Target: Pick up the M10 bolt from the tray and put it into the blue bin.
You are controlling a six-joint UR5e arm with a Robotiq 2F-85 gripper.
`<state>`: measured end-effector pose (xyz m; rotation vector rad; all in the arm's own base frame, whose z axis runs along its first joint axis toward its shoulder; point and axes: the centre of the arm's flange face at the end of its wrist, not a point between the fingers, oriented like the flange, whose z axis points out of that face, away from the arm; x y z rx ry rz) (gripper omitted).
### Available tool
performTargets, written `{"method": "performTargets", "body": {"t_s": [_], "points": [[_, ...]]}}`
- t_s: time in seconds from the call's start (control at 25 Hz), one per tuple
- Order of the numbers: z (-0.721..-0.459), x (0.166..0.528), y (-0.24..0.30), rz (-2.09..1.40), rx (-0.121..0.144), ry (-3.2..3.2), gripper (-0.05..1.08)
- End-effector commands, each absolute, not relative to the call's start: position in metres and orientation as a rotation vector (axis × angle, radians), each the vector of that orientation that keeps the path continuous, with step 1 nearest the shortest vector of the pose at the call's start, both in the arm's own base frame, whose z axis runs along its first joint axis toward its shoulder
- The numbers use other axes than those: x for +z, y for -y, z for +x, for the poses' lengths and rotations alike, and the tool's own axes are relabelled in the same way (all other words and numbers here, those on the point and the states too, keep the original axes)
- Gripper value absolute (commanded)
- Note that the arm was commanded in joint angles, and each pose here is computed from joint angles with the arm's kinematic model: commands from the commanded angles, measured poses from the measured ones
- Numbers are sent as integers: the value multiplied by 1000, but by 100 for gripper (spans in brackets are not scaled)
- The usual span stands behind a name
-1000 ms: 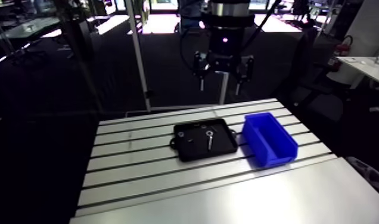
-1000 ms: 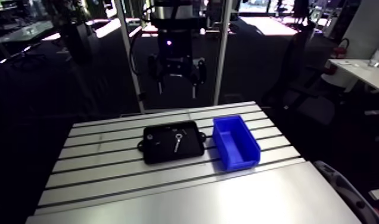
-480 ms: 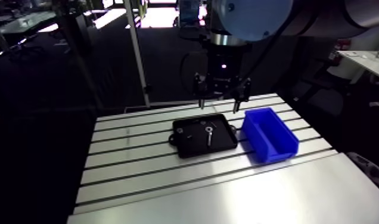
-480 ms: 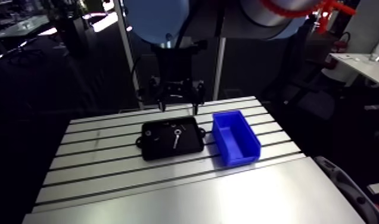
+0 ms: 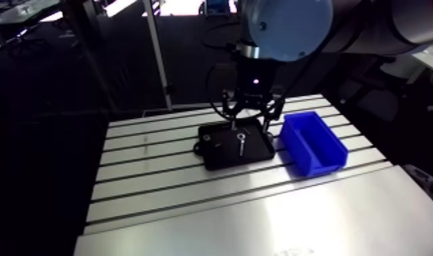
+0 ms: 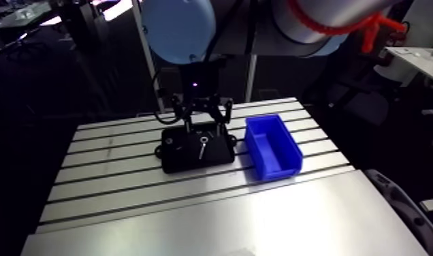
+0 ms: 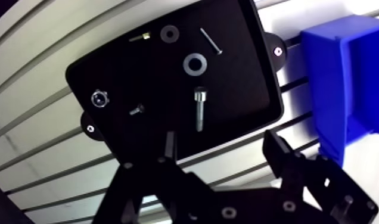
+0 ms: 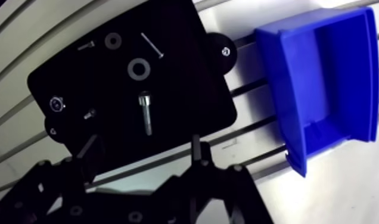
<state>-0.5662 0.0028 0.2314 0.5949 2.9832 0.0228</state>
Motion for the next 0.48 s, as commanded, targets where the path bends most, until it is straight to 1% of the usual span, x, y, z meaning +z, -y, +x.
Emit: {"method": "performTargets", "body": {"t_s": [0.04, 0.24, 0.48], "points": [[-562, 210, -1, 560, 20, -2973, 30], [-560, 196, -1, 544, 18, -2963, 36], [-560, 193, 1, 530, 20, -2965, 38]]}}
